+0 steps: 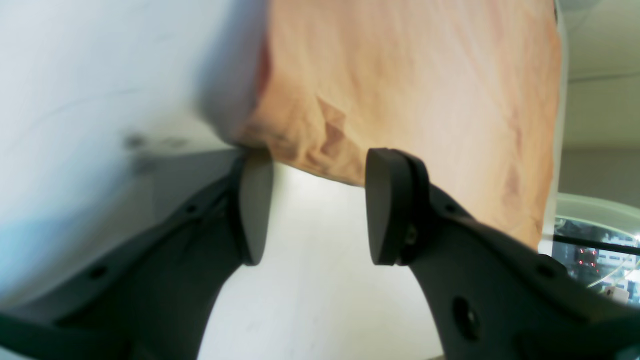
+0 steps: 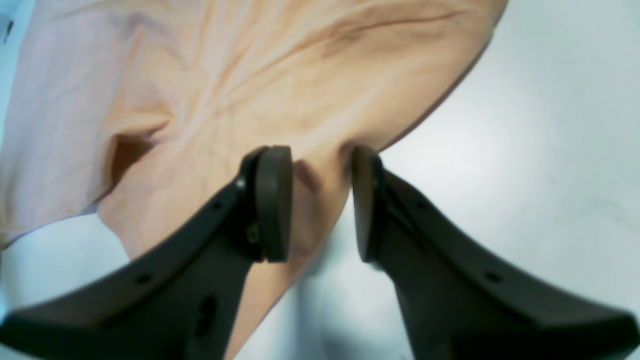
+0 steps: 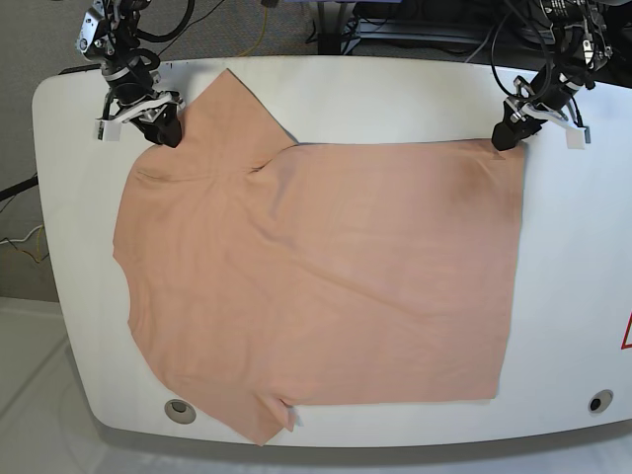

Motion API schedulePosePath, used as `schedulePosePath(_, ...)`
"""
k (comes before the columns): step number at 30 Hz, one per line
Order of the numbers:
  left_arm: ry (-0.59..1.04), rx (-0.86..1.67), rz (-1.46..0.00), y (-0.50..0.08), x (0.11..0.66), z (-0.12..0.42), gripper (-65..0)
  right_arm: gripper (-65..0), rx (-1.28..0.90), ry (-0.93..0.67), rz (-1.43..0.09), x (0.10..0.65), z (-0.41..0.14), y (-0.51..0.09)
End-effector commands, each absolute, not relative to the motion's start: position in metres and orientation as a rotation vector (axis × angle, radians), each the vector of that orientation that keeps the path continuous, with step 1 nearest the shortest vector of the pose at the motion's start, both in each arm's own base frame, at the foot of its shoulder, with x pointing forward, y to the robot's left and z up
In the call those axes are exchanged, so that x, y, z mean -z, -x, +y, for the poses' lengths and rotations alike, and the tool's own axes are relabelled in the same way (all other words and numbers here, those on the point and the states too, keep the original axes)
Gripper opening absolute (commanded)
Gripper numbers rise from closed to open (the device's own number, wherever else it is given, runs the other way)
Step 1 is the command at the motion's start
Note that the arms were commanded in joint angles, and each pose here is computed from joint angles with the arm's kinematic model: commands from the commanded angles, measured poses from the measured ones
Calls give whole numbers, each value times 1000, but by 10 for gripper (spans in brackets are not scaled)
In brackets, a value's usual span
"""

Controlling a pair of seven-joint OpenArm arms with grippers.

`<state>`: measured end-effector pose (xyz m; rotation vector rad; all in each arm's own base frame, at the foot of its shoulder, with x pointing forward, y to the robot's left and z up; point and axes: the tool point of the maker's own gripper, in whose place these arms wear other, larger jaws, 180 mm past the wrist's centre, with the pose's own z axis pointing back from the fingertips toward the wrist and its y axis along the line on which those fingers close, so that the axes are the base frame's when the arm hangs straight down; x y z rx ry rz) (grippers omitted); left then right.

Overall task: Fold the T-shirt properly
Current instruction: 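Lower the left gripper onto the shirt's corner and pinch it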

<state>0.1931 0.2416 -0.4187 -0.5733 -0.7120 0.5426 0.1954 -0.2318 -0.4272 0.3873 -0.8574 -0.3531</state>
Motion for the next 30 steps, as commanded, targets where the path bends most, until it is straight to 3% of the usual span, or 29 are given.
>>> schedulePosePath(1, 517, -531, -643, -180, 433, 245, -380, -444, 337, -368, -826, 430, -235, -191)
schedulePosePath(5, 508, -542, -660, -184, 434, 250, -471, -450, 335, -369, -823, 431, -234, -191)
schedulePosePath(7, 512, -534, -683, -190, 432, 248, -650, -495, 333, -368, -823, 431, -233, -190)
schedulePosePath(14, 535, -514, -704, -199, 427, 240, -650, -650, 330, -373, -828, 429, -233, -192)
schedulePosePath(17, 545, -512, -707, -203, 426, 237, -650, -649, 332, -375, -830, 429, -233, -192)
schedulePosePath(20, 561, -515, -713, -208, 420, 237, -650, -553, 327, -377, -846, 426, -234, -195)
schedulePosePath(23, 569, -514, -702, -207, 421, 236, -575, -515, 329, -374, -849, 426, -234, -195)
schedulePosePath(30, 590, -521, -664, -202, 427, 233, -553, -517, 326, -373, -840, 427, -234, -194)
